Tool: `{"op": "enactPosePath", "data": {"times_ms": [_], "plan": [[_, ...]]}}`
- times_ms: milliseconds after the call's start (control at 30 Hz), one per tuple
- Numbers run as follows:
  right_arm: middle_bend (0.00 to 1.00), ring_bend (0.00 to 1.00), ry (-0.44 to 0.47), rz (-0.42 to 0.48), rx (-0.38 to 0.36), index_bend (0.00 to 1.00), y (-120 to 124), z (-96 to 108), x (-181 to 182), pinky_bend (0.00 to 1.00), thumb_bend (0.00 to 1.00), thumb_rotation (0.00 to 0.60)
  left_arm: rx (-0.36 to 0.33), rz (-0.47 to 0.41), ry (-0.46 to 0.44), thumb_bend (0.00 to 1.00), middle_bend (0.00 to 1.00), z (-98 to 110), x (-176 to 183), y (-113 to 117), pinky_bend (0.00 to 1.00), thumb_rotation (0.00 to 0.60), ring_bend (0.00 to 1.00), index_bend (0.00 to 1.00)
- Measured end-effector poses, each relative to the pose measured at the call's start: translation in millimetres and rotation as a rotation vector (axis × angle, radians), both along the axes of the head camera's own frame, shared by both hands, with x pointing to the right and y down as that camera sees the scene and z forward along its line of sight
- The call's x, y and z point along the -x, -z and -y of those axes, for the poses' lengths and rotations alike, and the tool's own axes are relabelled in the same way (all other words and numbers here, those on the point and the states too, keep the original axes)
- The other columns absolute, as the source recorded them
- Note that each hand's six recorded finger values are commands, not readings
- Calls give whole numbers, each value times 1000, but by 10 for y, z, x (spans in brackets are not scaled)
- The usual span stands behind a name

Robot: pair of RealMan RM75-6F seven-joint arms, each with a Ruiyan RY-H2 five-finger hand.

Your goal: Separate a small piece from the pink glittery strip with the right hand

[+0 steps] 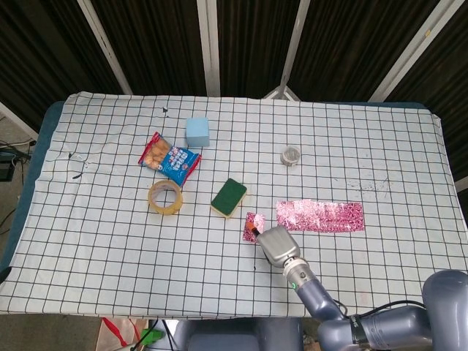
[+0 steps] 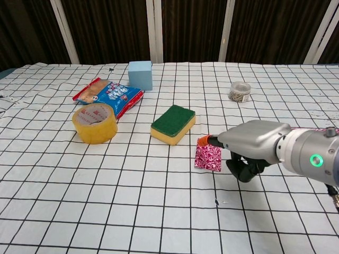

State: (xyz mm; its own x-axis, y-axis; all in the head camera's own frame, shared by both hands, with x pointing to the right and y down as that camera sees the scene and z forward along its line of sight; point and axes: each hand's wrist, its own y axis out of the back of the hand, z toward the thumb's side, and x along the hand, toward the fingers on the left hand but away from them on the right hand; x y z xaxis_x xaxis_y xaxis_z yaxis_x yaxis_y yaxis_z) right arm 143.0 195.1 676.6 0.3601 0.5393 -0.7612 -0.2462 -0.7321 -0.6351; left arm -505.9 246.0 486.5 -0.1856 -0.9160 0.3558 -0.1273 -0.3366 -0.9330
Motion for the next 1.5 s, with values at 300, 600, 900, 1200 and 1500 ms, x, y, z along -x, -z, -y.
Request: {"op": "enactPosePath", "data": {"times_ms": [300, 600, 900, 1200, 1500], "plan": [[865, 858, -72, -36, -16, 63, 62, 143, -301, 681, 764, 600, -4, 2, 2, 265, 40, -5, -8, 9, 74, 600, 0, 186], [864, 858, -116, -95, 14, 63, -76, 173, -629, 681, 764, 600, -12, 13, 7, 265, 40, -24, -13, 28, 74, 600, 0, 186], [865, 858, -120, -122, 50, 63, -215, 123, -754, 681, 764, 600, -12, 18, 9, 265, 40, -27, -12, 30, 74, 600, 0, 186], [865, 858, -113, -129, 61, 63, -265, 101, -751, 681, 764, 600, -11, 17, 7, 265, 40, -19, -12, 26, 74, 600, 0, 187], [865, 858, -101, -139, 68, 89, -267, 60, -745, 681, 764, 600, -15, 17, 13, 265, 40, -20, 0, 35, 74, 600, 0, 188]]}}
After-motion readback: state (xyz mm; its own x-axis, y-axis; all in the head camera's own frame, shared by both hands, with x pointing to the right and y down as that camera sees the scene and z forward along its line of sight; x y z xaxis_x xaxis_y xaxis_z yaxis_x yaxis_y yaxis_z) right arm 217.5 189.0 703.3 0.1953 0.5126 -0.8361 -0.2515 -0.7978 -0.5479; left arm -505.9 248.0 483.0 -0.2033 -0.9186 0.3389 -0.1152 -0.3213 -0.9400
